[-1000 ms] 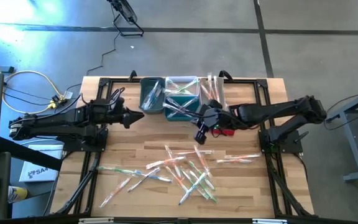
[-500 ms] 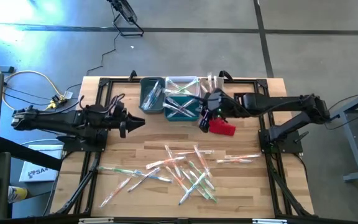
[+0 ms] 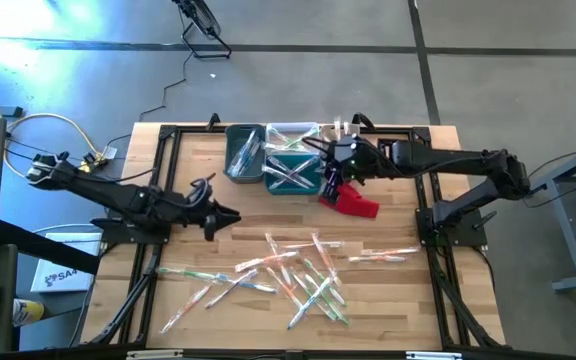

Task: Pick & Place Toothbrushes
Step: Put the orange toothbrush into the white bin

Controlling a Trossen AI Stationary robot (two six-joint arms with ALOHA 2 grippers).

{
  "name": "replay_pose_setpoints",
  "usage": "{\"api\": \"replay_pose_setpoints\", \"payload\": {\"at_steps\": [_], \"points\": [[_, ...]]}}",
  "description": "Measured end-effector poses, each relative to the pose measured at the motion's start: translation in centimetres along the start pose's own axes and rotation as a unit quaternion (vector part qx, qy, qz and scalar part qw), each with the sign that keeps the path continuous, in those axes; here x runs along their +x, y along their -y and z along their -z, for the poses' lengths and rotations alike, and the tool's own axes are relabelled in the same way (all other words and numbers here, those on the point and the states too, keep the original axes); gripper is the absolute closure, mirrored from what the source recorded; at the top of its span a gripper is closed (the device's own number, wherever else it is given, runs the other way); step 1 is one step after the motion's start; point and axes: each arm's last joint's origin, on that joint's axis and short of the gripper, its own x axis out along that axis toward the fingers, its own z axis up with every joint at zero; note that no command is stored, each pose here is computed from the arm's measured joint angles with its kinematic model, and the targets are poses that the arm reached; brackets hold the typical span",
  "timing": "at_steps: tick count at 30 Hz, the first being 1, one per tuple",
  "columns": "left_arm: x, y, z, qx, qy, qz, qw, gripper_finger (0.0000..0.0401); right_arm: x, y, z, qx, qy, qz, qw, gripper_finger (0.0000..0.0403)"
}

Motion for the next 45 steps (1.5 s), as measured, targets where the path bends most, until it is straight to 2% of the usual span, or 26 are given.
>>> {"api": "replay_pose_setpoints", "payload": {"at_steps": [6,14,20,24,27,31,39,45], "points": [[1.3,1.4,0.7,0.010,-0.013,0.005,1.000,0.0286,0.1,0.8,-0.2,-0.006,-0.003,-0.009,1.000,0.0399],[3.4,4.0,0.1,0.082,-0.026,-0.006,0.996,0.0286,0.3,1.6,-0.4,-0.012,-0.011,-0.042,0.999,0.0399],[5.1,5.5,-0.1,0.125,-0.070,-0.054,0.988,0.0286,0.3,2.1,-0.5,-0.034,-0.010,-0.040,0.999,0.0399],[6.2,6.0,0.1,0.151,-0.115,-0.102,0.977,0.0286,0.4,2.6,-0.6,-0.044,-0.012,-0.055,0.997,0.0399],[7.0,5.9,0.7,0.167,-0.152,-0.127,0.966,0.0286,0.4,2.9,-0.6,-0.052,-0.014,-0.057,0.997,0.0400],[8.0,5.6,1.7,0.173,-0.188,-0.134,0.958,0.0286,0.4,3.2,-0.6,-0.062,-0.015,-0.055,0.996,0.0399],[9.5,4.6,3.3,0.188,-0.217,-0.165,0.944,0.0286,0.4,3.3,-0.6,-0.091,-0.016,-0.055,0.994,0.0400],[10.2,3.7,4.7,0.216,-0.270,-0.177,0.921,0.0285,0.4,3.3,-0.5,-0.100,-0.017,-0.055,0.993,0.0400]]}}
